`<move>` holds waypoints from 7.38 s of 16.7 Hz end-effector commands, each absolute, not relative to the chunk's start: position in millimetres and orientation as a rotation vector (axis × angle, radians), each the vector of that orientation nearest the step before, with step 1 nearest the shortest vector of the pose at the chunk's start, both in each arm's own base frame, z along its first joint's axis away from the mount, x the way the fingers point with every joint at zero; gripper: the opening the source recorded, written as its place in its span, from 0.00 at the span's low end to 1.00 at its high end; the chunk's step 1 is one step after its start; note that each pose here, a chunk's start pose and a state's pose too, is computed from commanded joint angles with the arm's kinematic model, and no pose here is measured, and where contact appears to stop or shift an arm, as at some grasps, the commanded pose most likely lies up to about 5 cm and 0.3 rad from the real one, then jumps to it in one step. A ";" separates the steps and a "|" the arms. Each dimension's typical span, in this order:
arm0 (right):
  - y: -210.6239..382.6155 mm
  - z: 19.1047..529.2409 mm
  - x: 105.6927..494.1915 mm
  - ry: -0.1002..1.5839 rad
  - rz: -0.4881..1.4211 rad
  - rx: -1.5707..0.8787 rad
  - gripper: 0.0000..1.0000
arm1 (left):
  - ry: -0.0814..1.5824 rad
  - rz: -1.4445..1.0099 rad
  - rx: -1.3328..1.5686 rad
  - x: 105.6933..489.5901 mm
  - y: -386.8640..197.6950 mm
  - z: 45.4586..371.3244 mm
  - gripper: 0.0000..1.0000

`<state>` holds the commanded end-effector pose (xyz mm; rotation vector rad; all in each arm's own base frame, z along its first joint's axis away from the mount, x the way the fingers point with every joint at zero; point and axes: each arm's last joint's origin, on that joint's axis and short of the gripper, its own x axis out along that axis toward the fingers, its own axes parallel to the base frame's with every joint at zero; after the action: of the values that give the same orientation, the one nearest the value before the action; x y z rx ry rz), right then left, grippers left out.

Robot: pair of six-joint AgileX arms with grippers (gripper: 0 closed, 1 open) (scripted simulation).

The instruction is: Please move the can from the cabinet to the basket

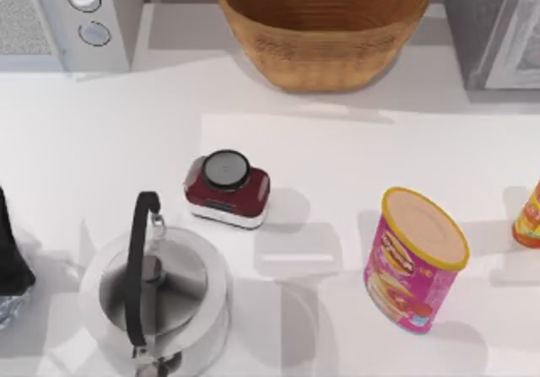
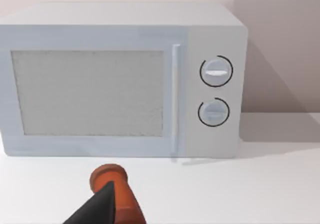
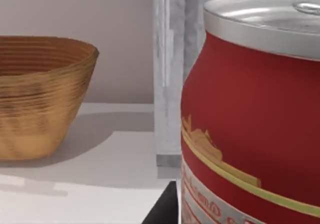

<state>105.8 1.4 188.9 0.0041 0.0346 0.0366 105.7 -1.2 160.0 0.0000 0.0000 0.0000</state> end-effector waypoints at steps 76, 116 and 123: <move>263.7 221.3 471.8 0.002 0.005 0.005 0.98 | 0.000 0.000 0.000 105.7 -1.2 160.0 1.00; 185.6 273.8 421.3 0.039 0.091 -0.003 1.00 | 0.000 0.000 0.000 105.7 -1.2 160.0 1.00; 62.7 313.3 256.5 0.022 0.128 0.012 1.00 | 0.000 0.000 0.000 105.7 -1.2 160.0 1.00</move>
<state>256.5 62.7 313.3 0.0123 0.0225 0.1284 105.7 -1.2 160.0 0.0000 0.0000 0.0000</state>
